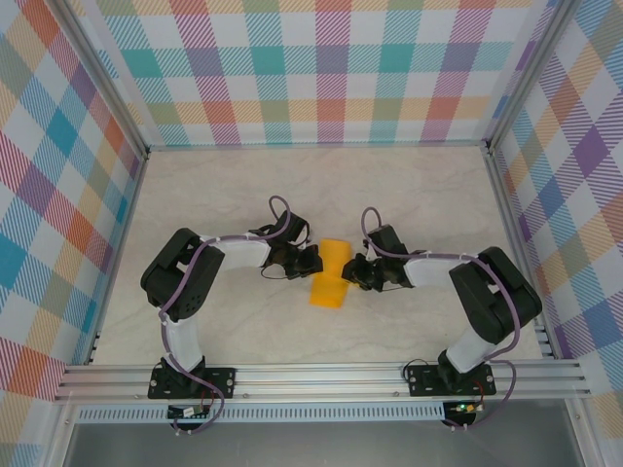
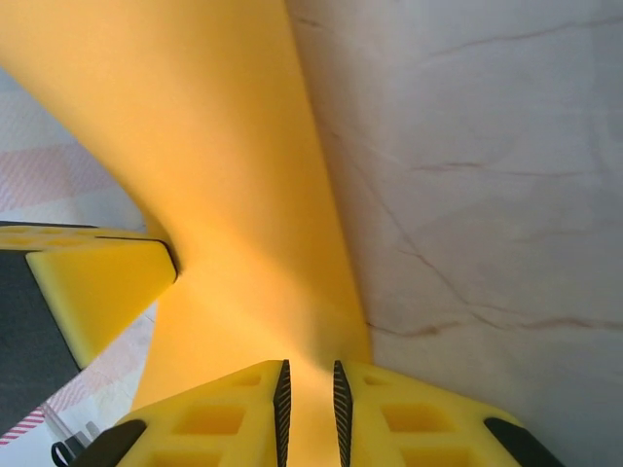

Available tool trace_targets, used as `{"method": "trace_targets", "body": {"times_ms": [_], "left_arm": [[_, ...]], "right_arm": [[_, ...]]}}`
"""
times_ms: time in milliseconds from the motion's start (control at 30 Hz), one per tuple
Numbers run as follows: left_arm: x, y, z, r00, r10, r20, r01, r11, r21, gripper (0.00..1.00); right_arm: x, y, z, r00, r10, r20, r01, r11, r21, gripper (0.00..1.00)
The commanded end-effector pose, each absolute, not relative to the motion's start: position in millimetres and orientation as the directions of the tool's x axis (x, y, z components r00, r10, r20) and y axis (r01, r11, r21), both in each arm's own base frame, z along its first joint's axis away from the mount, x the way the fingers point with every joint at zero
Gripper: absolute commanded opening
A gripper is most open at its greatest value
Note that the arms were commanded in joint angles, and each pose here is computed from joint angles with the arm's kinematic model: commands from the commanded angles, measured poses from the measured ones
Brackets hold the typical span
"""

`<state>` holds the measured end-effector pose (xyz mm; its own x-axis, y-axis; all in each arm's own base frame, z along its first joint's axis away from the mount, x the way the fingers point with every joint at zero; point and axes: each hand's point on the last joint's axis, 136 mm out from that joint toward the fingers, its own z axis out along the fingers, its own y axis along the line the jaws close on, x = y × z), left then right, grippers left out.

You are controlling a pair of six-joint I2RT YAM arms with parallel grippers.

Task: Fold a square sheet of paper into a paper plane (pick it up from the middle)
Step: Fold the square sheet of paper in half at the center of the table.

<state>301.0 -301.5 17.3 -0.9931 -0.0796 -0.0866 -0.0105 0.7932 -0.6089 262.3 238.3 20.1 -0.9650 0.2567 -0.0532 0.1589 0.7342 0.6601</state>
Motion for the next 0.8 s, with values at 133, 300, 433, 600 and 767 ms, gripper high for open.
{"method": "trace_targets", "body": {"times_ms": [133, 300, 433, 600, 767], "left_arm": [[271, -255, -34, -0.995, -0.098, 0.007, -0.092, 0.911, -0.403, 0.01], [273, -256, -35, -0.995, -0.1, 0.01, -0.096, 0.911, -0.4, 0.01], [273, -256, -36, -0.995, -0.1, 0.016, -0.098, 0.913, -0.397, 0.01], [266, -250, -39, -0.994, -0.101, 0.039, -0.108, 0.924, -0.367, 0.01], [260, -239, -45, -0.993, -0.108, 0.053, -0.119, 0.941, -0.316, 0.0]], "right_arm": [[281, 251, 62, -0.965, 0.217, -0.148, 0.046, 0.694, 0.718, 0.22], [297, 269, 48, -0.975, 0.196, -0.107, 0.057, 0.682, 0.729, 0.21], [305, 278, 36, -0.979, 0.186, -0.086, 0.065, 0.681, 0.729, 0.2], [307, 262, 12, -0.974, 0.212, -0.083, 0.1, 0.728, 0.678, 0.19], [312, 232, -2, -0.956, 0.278, -0.096, 0.152, 0.745, 0.65, 0.2]]}}
